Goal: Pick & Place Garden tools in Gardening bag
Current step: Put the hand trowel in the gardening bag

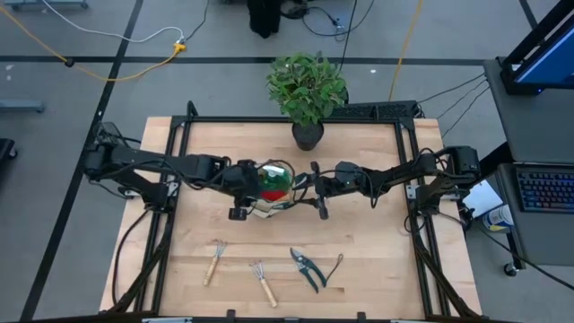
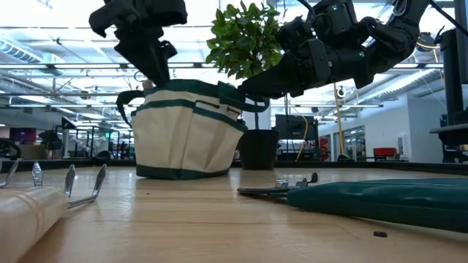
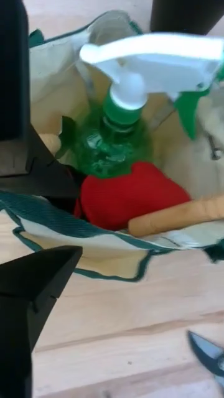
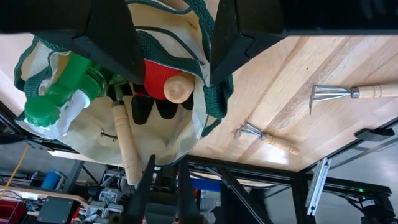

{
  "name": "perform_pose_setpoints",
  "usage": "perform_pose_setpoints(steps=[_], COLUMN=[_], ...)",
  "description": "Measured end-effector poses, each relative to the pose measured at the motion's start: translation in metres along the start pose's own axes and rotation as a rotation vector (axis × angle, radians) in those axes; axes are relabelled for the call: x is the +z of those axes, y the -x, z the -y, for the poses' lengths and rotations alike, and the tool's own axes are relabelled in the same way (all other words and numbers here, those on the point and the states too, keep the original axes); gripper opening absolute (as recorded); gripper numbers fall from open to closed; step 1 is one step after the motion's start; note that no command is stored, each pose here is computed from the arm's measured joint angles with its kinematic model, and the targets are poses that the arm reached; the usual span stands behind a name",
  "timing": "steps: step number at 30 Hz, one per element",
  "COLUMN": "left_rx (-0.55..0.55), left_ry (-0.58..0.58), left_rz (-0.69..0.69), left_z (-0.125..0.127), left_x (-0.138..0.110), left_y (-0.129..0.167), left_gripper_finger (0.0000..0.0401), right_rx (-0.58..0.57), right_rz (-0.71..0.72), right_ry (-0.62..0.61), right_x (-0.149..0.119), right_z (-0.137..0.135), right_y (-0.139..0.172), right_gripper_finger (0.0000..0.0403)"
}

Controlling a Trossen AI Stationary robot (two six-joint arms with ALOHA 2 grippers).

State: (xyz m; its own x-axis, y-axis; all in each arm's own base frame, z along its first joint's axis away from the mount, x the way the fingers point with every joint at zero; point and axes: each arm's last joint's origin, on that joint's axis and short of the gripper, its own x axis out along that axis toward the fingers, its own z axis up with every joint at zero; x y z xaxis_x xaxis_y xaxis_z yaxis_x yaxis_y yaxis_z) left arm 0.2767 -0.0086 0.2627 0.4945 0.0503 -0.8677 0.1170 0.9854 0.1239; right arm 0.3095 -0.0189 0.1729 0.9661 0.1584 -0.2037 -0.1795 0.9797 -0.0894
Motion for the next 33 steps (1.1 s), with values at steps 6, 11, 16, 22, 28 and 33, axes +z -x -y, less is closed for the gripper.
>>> perform_pose_setpoints(steps=[6,11,16,22,28,33], left_rx=[-0.013,-0.023,-0.036,-0.024,0.081,0.092], left_ry=[-0.052,-0.096,-0.156,-0.246,-0.34,-0.392], left_rz=[-0.028,-0.062,-0.079,-0.146,-0.223,-0.192], left_z=[0.005,0.013,0.022,0.035,0.043,0.045], left_x=[-0.002,-0.005,-0.007,-0.015,-0.024,-0.02], left_y=[0.0,0.002,0.003,0.011,0.019,0.019], left_gripper_finger=[0.0056,0.0012,0.0005,0.0004,0.0004,0.0004], right_rx=[-0.001,-0.002,0.0,0.007,-0.001,-0.029], right_rz=[0.0,0.0,-0.003,-0.052,-0.003,0.196], right_ry=[-0.002,0.0,0.0,-0.012,0.001,0.056], right_x=[0.0,0.0,0.0,-0.005,-0.001,0.019], right_z=[0.0,0.0,0.0,-0.001,0.0,0.002], right_y=[0.0,0.0,0.0,0.0,0.0,0.002], right_gripper_finger=[0.0166,0.0127,0.0073,0.0009,0.0009,0.0001])
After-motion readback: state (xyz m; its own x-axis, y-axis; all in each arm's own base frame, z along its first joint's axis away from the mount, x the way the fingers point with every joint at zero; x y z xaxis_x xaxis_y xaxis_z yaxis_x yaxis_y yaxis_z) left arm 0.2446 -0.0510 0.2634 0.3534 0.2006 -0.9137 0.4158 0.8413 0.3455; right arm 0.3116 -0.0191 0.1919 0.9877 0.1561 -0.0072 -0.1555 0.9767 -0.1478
